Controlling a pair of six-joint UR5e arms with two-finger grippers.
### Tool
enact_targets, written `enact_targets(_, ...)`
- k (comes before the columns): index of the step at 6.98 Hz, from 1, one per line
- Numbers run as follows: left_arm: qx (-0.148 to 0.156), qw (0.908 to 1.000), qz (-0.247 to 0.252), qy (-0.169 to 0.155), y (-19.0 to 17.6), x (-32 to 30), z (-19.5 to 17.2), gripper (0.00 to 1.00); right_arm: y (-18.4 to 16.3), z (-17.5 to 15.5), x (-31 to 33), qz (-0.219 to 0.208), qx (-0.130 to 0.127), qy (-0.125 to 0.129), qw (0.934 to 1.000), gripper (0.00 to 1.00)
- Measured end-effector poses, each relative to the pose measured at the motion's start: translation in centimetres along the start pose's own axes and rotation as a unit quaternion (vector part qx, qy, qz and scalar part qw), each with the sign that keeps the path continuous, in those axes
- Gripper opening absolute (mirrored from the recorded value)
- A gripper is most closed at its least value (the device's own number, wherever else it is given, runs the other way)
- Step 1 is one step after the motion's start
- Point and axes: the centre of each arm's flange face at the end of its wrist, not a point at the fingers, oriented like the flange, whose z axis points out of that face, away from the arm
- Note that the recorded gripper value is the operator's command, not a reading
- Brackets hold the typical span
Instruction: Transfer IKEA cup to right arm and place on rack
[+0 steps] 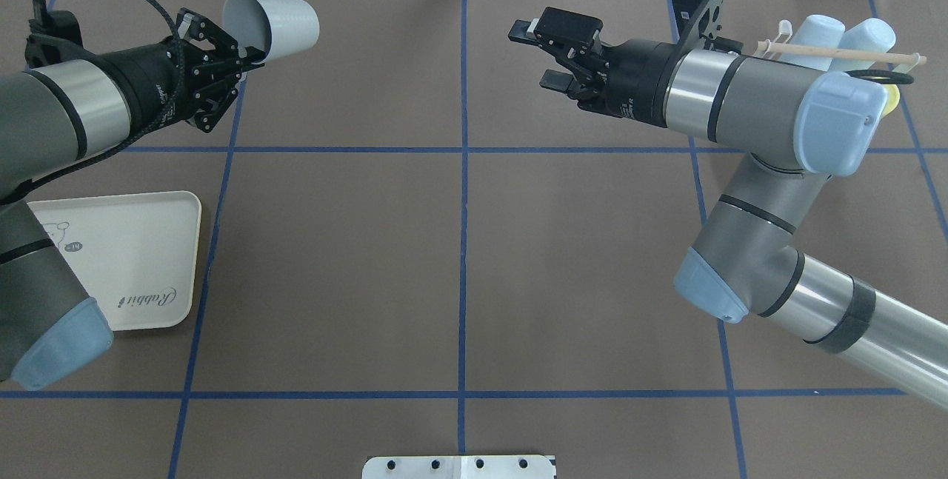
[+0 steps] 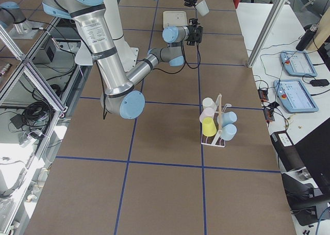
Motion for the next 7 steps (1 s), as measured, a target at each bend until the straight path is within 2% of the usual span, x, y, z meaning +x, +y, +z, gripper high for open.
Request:
enact_targets(1,-0.021,0.9979,-0.044,0.042,0.2,-1.3,0.6,0.00,0.2,-0.1,0.0,0.007,-0.003,-0.016,0.9998,1.00)
enact_targets(3,-0.065,0.9837,-0.130,0.105,1.7,-4.1,1.0,0.00,0.6,0.1,-0.8,0.016,-0.006,-0.033,0.9993,1.00)
enact_targets(5,-0.113,0.9589,-0.207,0.158,3.9,-5.0,0.5,0.00,1.3,0.8,-2.4,0.042,-0.007,-0.050,0.9979,1.00)
enact_targets(7,-0.148,0.9360,-0.256,0.192,6.5,-5.7,0.5,0.00,2.6,1.6,-3.5,0.059,-0.004,-0.066,0.9961,1.00)
